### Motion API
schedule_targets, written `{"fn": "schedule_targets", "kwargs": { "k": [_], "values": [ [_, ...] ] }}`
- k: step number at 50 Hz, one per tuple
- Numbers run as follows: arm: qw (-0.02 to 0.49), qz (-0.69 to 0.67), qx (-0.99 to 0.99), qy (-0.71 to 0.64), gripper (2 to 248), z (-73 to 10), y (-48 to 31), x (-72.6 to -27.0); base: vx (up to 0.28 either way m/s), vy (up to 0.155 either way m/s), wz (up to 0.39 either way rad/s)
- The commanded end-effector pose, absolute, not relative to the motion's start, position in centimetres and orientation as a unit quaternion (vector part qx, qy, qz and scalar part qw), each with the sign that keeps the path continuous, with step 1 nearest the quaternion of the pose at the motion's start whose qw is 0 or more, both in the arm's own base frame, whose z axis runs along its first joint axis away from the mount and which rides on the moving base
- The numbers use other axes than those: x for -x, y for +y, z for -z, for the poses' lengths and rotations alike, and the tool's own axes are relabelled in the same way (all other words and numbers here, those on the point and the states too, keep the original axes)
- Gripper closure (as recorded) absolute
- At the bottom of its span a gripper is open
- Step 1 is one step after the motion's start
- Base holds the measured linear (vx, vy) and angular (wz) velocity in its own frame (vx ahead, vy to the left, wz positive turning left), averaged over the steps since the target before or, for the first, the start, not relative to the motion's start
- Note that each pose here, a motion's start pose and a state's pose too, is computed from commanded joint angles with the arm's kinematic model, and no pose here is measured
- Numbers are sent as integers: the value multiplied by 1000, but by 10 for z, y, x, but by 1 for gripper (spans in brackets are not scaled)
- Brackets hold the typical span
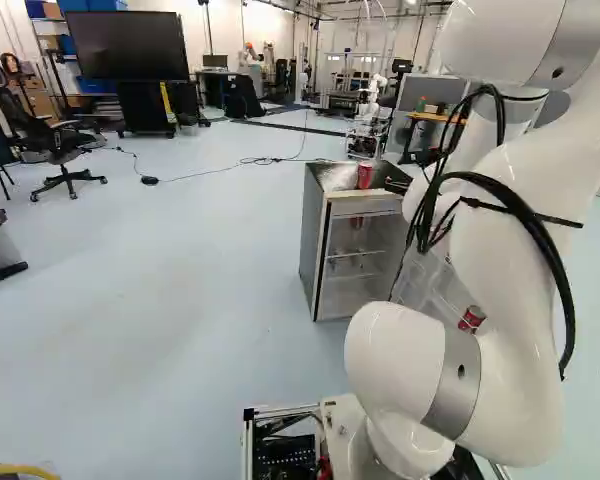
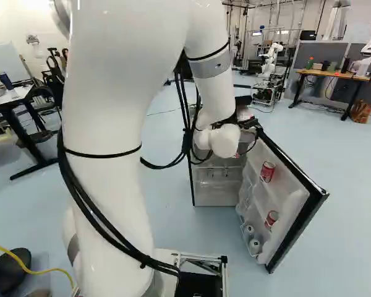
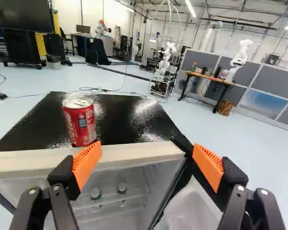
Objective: Grab a drink from the fridge
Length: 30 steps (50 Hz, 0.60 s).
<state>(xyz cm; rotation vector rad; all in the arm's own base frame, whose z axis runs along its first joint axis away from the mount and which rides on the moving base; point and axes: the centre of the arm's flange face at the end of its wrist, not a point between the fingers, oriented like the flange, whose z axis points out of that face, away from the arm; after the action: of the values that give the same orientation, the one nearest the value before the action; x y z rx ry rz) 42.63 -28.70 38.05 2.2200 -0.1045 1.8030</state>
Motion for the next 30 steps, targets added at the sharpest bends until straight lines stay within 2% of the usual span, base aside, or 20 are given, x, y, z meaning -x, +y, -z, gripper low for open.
{"fn": "schedule_targets", "kwargs": {
  "k": [30],
  "values": [
    [186,-582,-784,-109,3,-400,-337,-404,0,0,0]
  ]
}}
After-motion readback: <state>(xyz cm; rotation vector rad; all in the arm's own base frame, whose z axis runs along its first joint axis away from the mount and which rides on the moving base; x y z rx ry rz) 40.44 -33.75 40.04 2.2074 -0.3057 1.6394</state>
